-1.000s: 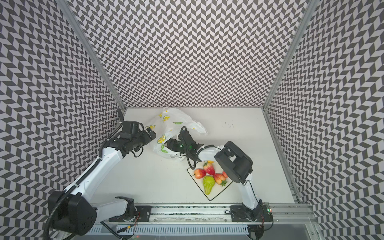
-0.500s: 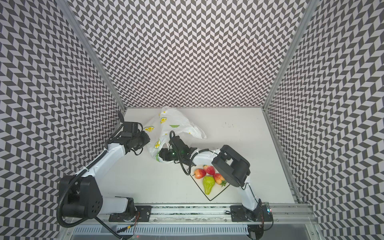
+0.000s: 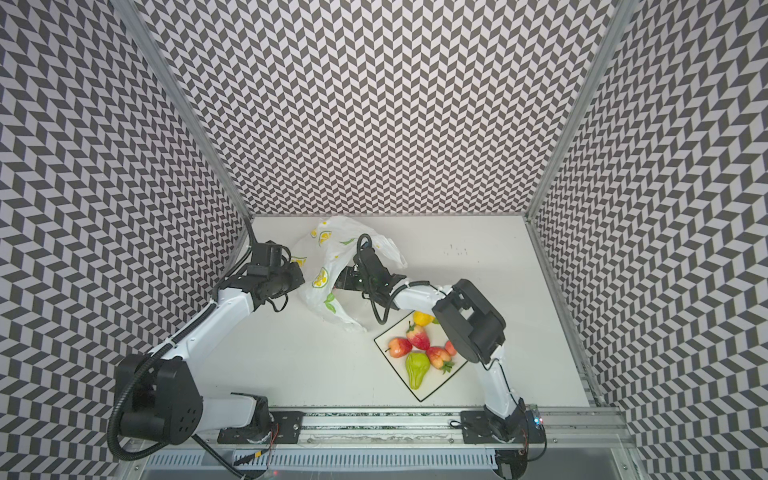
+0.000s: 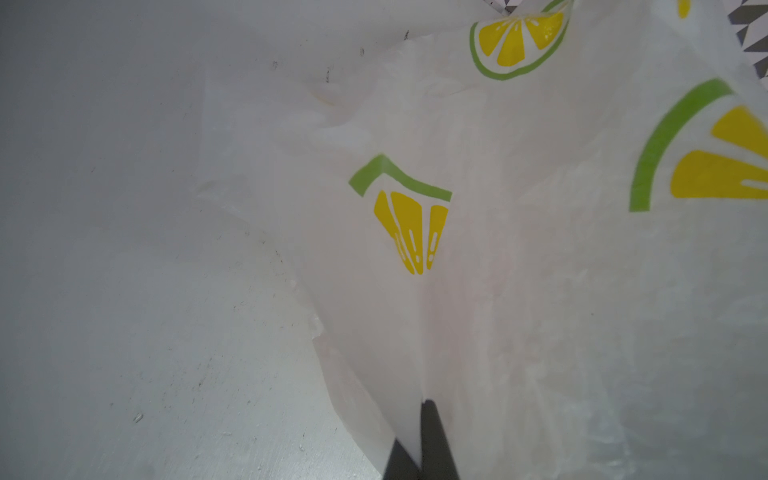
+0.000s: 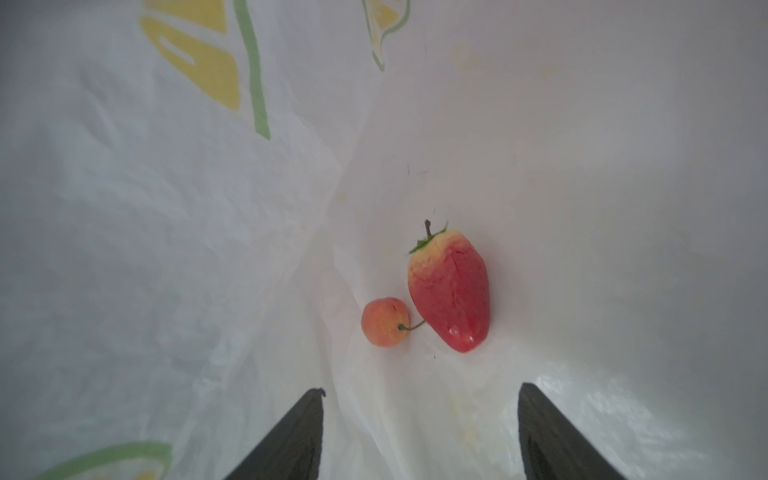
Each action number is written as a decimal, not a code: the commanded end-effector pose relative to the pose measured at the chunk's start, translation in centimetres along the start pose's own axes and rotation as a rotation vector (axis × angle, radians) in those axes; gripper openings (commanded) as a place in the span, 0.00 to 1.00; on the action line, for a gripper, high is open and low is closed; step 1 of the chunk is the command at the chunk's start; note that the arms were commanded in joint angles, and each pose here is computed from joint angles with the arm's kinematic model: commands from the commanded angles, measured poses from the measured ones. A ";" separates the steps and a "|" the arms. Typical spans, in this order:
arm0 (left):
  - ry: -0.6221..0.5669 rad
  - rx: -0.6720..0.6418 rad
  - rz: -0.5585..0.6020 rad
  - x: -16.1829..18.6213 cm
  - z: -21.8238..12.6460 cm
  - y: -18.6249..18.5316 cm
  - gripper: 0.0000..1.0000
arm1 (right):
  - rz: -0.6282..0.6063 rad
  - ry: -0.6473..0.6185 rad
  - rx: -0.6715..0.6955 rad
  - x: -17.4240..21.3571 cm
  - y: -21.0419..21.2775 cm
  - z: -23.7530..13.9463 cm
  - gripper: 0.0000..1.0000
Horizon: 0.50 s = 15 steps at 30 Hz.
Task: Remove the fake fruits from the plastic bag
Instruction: 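Lift the bag opening with the left gripper while right gripper reaches deeper inside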
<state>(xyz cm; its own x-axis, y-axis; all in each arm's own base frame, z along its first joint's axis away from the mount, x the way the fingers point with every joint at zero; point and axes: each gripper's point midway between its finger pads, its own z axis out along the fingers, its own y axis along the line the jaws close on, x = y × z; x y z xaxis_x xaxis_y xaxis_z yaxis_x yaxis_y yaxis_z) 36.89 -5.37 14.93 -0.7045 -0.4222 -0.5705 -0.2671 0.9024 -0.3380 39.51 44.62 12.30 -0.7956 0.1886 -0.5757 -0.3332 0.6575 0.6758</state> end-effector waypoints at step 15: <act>-0.262 0.090 0.305 -5.8 -7.7 -8.2 0.00 | -0.162 -0.139 0.007 -1.0 -0.5 1.8 0.76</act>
<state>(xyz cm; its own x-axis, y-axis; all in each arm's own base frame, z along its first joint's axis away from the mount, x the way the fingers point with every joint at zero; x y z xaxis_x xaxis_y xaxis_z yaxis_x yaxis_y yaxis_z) 38.70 -9.71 22.86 -0.6267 -0.2293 -0.7448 -0.0522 0.9659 -0.2535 41.09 45.92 8.50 -0.7029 0.1158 -0.7018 -0.4309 0.7156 0.5497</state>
